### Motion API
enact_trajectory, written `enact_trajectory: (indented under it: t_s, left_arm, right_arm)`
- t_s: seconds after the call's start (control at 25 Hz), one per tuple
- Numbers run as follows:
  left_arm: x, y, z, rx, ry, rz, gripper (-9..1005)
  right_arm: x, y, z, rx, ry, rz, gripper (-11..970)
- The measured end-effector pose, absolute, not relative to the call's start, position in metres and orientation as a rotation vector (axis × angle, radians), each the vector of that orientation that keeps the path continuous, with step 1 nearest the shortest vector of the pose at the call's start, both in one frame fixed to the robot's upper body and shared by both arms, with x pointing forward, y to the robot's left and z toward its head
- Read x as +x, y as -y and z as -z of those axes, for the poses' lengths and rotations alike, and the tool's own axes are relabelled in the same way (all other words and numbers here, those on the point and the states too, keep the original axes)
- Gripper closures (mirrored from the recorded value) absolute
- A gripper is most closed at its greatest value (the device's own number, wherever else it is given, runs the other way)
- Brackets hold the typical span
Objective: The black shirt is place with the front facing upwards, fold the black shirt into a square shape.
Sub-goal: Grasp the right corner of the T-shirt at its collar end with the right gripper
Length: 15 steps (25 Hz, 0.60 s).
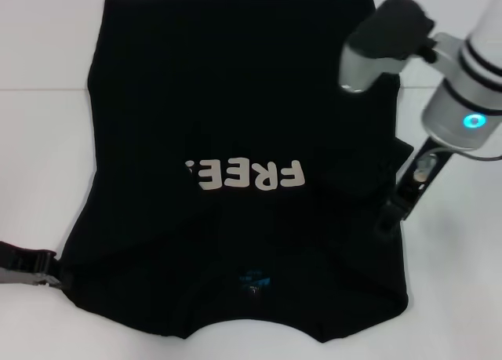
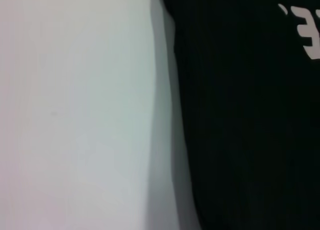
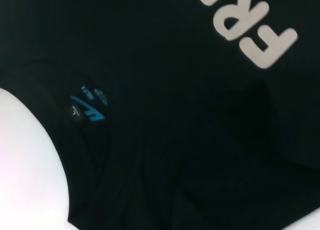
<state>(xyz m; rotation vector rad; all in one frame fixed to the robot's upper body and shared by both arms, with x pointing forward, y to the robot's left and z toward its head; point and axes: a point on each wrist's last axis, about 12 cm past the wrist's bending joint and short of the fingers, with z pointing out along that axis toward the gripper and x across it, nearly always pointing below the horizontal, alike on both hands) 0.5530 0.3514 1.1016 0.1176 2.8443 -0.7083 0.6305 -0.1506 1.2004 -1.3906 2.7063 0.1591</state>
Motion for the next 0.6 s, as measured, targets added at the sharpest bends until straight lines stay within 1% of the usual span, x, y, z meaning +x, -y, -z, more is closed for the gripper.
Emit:
enact_trajectory:
  t_s: [0.16, 0.36, 0.6]
  left_arm:
    - [0.552, -0.351, -1.101, 0.115, -2.833, 0.724, 963]
    - [0.552, -0.351, -1.101, 0.114, -2.832, 0.731, 963]
    - [0.552, -0.351, -1.101, 0.114, -2.830, 0.732, 963]
  right_arm:
    - [0.629, 0.138, -1.195, -1.395, -2.703, -0.149, 225]
    - [0.625, 0.127, -1.179, -1.421, -2.728, -0.129, 224]
    - [0.621, 0.120, -1.166, -1.439, -2.747, -0.110, 225]
